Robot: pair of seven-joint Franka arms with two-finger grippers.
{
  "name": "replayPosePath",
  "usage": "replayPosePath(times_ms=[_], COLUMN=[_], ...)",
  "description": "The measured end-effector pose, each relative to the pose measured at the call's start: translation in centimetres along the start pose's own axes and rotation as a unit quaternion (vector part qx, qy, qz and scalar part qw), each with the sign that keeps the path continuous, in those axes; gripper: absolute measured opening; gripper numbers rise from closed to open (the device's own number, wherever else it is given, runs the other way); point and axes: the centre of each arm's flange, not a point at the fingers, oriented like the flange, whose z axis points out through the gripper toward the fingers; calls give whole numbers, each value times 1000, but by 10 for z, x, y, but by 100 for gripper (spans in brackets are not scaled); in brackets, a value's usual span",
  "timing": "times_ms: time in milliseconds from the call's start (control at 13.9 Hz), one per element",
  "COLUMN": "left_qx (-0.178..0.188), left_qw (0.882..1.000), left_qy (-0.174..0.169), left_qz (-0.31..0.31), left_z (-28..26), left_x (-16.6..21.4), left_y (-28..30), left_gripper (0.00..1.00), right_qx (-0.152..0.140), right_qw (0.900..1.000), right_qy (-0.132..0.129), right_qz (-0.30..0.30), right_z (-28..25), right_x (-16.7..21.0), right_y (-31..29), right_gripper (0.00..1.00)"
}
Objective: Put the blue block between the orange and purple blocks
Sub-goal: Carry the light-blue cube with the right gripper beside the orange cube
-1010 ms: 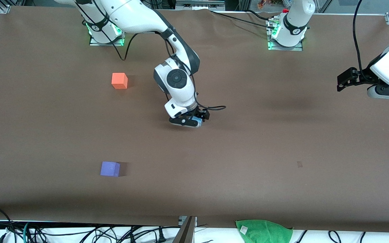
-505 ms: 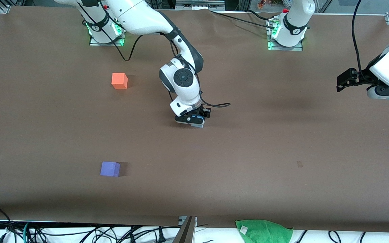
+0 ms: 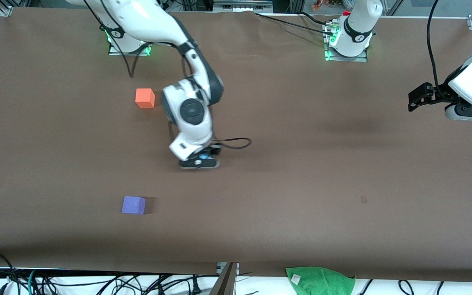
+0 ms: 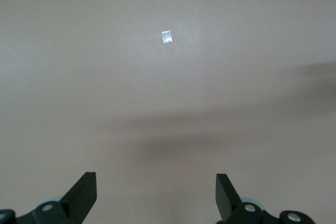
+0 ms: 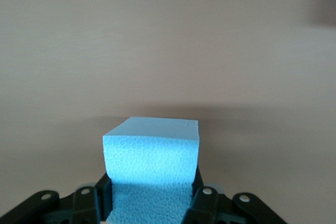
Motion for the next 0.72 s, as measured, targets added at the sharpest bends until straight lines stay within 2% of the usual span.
replayPosePath(times_ms=[144,361,577,721], left_qx=[0,0,0,0], left_qw=[1000,1000,1000,1000], left_qy=[0,0,0,0], left_qz=[0,0,0,0], left_z=[0,0,0,0], left_x=[0,0,0,0], left_y=[0,0,0,0], left_gripper=[100,100,100,100], right_qx=[-5,19,50,78], right_qw=[1000,1000,999,997], right_qy=[-12,-21,-17,-20], right_qz=[-17,-8,-9,-10], right_z=[-17,6,51,66], right_x=[1,-30,-63,-69], right_y=[74,164,217,234], right_gripper=[55,55,55,55])
